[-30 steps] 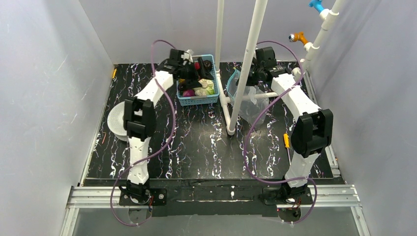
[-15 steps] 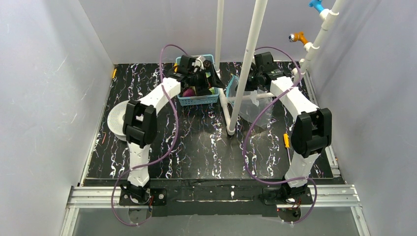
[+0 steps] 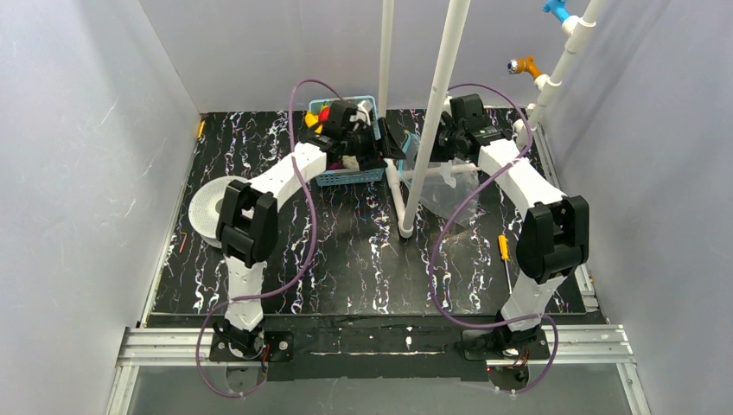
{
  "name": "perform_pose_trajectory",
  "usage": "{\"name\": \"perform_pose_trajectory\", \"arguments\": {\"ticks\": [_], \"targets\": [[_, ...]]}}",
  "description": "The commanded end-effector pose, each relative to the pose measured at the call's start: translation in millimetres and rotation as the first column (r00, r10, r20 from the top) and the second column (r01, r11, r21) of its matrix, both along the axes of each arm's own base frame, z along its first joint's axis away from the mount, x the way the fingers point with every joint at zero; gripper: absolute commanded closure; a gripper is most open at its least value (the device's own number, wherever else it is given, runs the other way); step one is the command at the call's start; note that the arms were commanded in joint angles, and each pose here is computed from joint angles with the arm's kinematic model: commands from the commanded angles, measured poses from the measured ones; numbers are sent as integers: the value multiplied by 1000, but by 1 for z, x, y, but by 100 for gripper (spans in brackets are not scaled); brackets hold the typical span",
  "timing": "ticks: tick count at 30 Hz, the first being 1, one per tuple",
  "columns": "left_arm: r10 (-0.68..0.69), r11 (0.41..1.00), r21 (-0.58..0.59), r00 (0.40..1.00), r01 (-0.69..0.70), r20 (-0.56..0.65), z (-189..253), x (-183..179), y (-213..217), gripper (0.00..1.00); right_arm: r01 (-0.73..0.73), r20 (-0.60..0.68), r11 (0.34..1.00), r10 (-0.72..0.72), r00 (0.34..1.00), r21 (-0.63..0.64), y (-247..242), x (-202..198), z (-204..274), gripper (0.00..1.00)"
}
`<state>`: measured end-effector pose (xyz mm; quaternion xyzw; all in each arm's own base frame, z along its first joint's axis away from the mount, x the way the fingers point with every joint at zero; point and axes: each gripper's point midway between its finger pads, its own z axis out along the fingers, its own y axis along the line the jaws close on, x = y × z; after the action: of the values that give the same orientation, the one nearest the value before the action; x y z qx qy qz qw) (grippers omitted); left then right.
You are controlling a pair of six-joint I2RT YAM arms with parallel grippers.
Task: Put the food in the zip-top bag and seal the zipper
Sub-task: Open the zipper of the food storage bag.
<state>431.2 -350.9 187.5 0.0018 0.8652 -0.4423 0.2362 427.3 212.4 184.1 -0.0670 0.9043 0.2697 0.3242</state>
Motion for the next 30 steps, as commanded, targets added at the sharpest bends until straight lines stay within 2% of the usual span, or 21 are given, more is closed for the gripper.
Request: {"name": "perform_pose_trajectory", "arguments": {"ticks": [1,4,9,12,15,19,22,24,26,28,30], "targets": [[-3,995,100,1000,5,-15,-17,-4,0,36,-41,141,998,33,989,57,4,0,43,99],[1,990,138,999,3,-33,-29,1,0,46,-48,168,996,34,985,77,4,-5,50,99],[16,976,216,997,0,-73,-52,7,-1,68,-21,231,996,-1,973,91,-3,-13,69,99],[70,964,263,995,-47,-77,-63,12,6,84,81,272,994,-99,957,76,-20,-15,81,99],[117,945,315,991,-90,-69,-72,17,15,86,191,336,981,-193,922,40,-45,-19,93,99],[122,946,310,990,-94,-72,-71,18,13,86,191,409,981,-186,894,28,-47,-27,105,99],[105,956,281,993,-84,-60,-57,18,5,83,171,400,985,-160,903,8,-39,-27,99,99],[89,962,264,995,-74,-44,-45,17,2,75,169,384,986,-155,910,-3,-37,-24,93,99],[70,966,250,997,-63,-19,-30,15,3,62,177,377,984,-159,913,-13,-38,-21,89,99],[44,968,248,999,-44,6,-17,8,6,40,180,368,983,-159,916,-22,-38,-19,84,99],[22,964,262,999,-31,35,-4,0,13,28,171,357,985,-151,922,-24,-36,-18,79,99]]}}
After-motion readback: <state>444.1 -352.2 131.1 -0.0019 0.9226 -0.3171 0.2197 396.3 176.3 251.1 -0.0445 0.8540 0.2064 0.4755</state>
